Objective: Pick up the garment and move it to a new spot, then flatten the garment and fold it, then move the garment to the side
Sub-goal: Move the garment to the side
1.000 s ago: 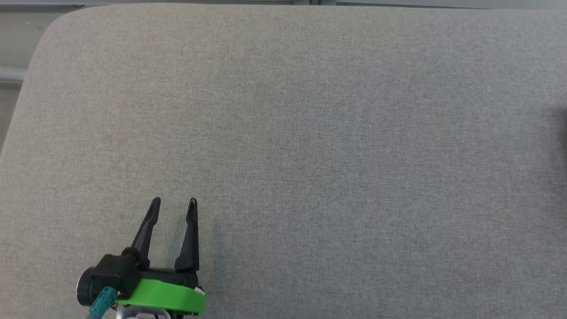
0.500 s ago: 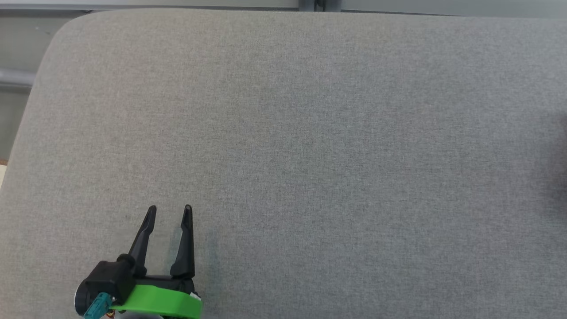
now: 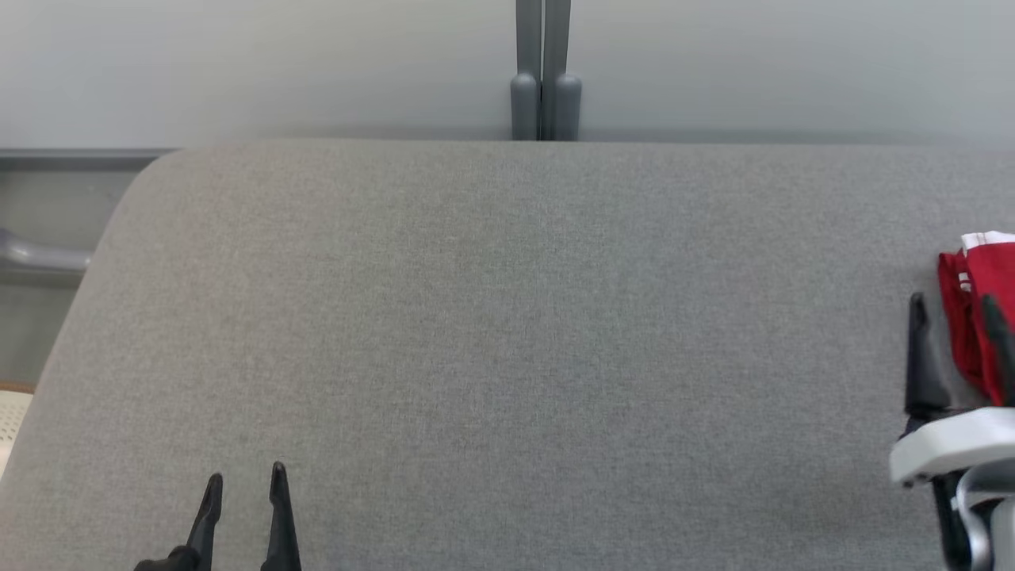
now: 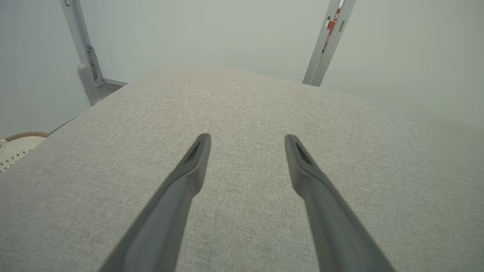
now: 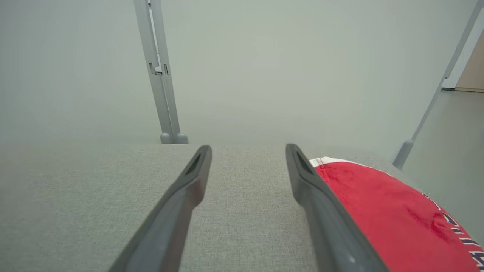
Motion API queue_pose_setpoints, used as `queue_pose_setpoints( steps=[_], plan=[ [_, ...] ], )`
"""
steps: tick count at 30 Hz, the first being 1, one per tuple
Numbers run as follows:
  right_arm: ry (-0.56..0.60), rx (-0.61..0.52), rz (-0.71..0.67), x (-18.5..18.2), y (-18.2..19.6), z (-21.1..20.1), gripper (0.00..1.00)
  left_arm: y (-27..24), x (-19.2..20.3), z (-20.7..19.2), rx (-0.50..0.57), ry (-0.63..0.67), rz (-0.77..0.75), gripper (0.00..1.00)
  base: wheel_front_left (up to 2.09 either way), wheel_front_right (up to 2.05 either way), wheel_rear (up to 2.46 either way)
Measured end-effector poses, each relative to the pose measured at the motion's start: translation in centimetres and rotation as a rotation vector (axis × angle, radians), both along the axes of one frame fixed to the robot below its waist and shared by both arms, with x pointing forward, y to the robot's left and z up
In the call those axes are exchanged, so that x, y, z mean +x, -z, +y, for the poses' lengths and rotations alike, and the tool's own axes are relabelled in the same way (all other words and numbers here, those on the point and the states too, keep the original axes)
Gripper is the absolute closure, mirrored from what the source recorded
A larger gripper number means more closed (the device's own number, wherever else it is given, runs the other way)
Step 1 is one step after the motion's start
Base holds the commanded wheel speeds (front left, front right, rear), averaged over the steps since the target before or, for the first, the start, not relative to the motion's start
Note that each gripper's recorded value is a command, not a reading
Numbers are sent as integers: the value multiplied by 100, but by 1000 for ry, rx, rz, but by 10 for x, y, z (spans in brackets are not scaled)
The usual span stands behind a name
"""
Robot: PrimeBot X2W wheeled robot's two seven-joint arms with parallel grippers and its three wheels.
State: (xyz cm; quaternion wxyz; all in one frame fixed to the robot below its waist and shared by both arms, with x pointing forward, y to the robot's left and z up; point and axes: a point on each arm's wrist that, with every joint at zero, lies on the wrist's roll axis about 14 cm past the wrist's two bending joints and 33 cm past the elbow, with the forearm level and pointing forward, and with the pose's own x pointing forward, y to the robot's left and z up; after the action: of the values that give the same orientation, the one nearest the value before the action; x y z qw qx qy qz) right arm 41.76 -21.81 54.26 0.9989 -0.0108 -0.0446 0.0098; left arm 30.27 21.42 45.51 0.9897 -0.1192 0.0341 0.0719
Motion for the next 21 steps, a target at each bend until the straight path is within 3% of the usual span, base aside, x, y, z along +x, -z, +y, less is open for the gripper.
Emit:
queue_pose_setpoints(
  steps=[4,10,21],
  plan=[
    [-16,47,-30,-26,15,17,0,-6,-8,0,23,15,-25,0,0,0,0],
    [-23,46,60,-57,52,27,0,-17,-8,-6,28,57,-72,0,0,0,0],
    [-34,53,69,-74,56,31,0,-17,0,-26,-8,126,-80,0,0,0,0]
  ],
)
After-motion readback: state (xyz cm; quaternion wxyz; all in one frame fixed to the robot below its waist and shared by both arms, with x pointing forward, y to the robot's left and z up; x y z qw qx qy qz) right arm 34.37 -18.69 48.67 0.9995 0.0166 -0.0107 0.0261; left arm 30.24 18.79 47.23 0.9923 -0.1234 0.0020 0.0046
